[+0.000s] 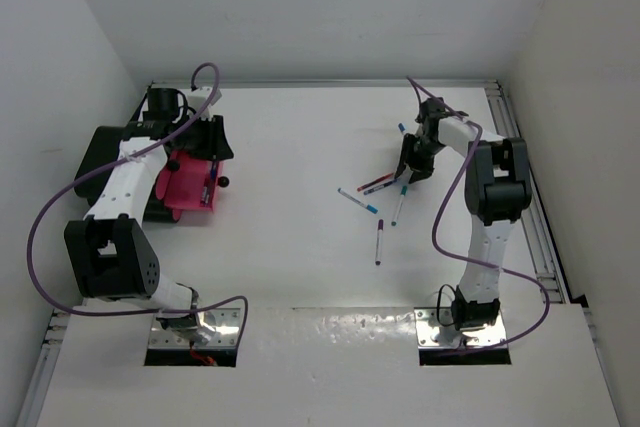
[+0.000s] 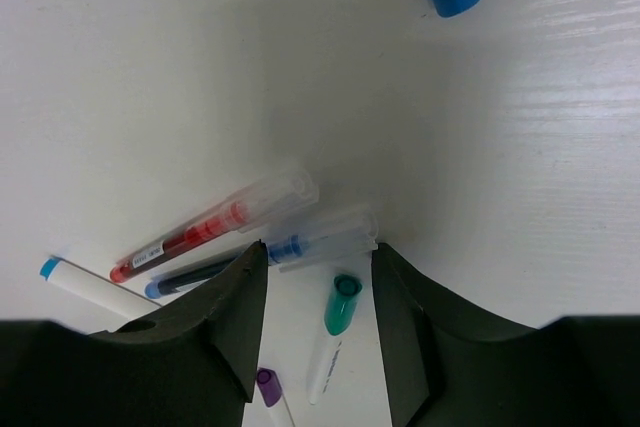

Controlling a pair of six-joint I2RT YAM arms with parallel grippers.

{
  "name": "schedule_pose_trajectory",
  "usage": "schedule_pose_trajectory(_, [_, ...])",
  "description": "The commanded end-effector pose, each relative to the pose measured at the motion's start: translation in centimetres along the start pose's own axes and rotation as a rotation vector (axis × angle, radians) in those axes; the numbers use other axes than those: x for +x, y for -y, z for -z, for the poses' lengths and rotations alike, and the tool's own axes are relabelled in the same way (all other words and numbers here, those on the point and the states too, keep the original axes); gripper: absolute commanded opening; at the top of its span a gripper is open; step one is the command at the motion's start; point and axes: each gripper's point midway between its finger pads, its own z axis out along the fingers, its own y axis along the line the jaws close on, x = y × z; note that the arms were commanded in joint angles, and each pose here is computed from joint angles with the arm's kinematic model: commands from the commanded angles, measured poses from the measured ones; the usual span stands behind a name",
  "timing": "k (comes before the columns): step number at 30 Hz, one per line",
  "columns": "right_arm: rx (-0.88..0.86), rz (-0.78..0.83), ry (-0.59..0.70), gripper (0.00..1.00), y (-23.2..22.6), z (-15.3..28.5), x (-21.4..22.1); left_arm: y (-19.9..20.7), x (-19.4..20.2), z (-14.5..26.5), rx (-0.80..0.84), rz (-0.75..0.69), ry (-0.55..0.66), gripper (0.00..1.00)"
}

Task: Sort the stationery into containers
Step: Pick up the pen from the center of the board.

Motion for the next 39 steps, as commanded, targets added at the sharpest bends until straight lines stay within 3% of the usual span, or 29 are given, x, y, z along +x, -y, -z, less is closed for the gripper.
schedule_pose_trajectory(1, [-0.028,0.01,0.024,0.45,-1.0,-0.3,-1.1,-0.8,-0.4,0.0,-0.01,0.001,0.021,0.46])
schedule_pose_trajectory(9, [0.015,0.032,0.012,0.45,-0.2,-1.3,-0.9,-0.9,-0.3,-0.2,-0.012,0.002,0.014,0.46])
schedule_pose_trajectory(28, [0.169,0.226,-0.064,0.3,2.1,-2.1,1.7,-1.5,0.2,0.1,-0.022,-0.002,-0.001,0.46])
schedule_pose_trajectory(35, [0.102,0.231,-0.061,0.25,-0.1,-2.8,1.3,-2.0,1.0,0.2,-0.026,0.009,-0.015,0.46])
schedule_pose_trajectory(39, [0.056,0.243,-0.061,0.17,-1.9,-2.8,1.2,-2.4,1.1,0.4,-0.035,0.012,-0.017,0.46])
